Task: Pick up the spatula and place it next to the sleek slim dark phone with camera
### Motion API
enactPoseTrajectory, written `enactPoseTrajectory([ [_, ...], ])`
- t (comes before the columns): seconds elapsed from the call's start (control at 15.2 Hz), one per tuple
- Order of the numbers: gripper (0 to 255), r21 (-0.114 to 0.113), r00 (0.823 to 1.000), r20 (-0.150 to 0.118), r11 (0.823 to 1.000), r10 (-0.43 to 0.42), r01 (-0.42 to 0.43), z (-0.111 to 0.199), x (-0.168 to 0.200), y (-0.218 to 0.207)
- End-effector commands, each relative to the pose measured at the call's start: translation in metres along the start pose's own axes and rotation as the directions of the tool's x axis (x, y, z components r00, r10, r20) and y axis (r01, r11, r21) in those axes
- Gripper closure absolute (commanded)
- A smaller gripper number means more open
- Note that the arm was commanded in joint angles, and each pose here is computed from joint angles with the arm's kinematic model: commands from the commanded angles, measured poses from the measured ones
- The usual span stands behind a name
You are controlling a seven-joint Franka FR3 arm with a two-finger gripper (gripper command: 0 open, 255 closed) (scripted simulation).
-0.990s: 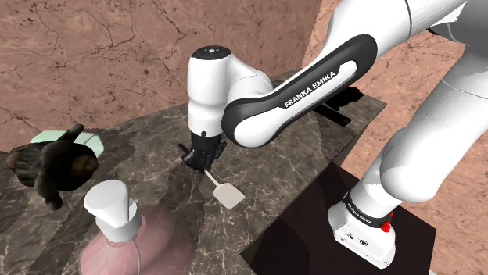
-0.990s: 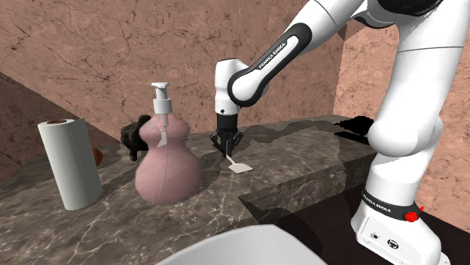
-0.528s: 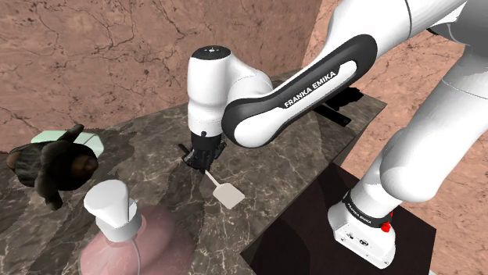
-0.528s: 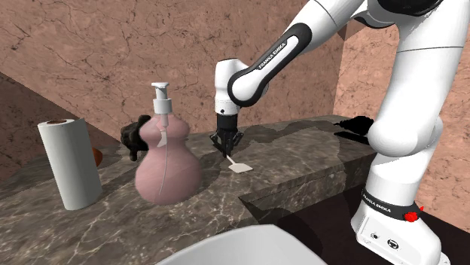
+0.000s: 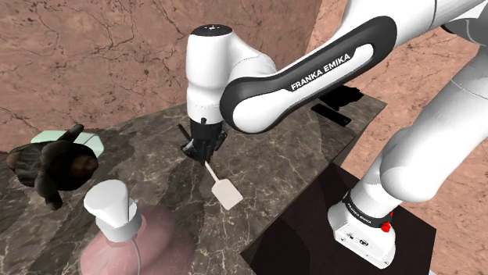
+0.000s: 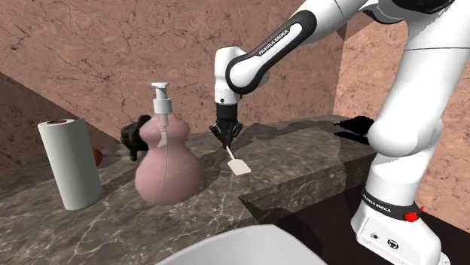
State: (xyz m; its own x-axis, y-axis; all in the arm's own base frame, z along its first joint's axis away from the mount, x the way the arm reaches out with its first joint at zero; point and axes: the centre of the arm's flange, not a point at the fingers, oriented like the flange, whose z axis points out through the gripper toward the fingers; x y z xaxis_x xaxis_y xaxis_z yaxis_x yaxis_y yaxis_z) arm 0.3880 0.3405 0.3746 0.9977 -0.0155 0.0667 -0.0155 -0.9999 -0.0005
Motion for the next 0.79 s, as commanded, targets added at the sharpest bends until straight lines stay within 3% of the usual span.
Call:
enactPoseTrajectory([
  [0.0, 255, 0.000, 1.000, 0.000, 1.000, 0.000, 0.000, -0.011, 0.001, 0.000],
  [0.46, 255, 0.000, 1.000, 0.000, 1.000, 0.000, 0.000, -0.048, 0.003, 0.000],
  [0.73, 255, 0.000, 1.000, 0.000, 1.000, 0.000, 0.000, -0.048, 0.009, 0.053],
])
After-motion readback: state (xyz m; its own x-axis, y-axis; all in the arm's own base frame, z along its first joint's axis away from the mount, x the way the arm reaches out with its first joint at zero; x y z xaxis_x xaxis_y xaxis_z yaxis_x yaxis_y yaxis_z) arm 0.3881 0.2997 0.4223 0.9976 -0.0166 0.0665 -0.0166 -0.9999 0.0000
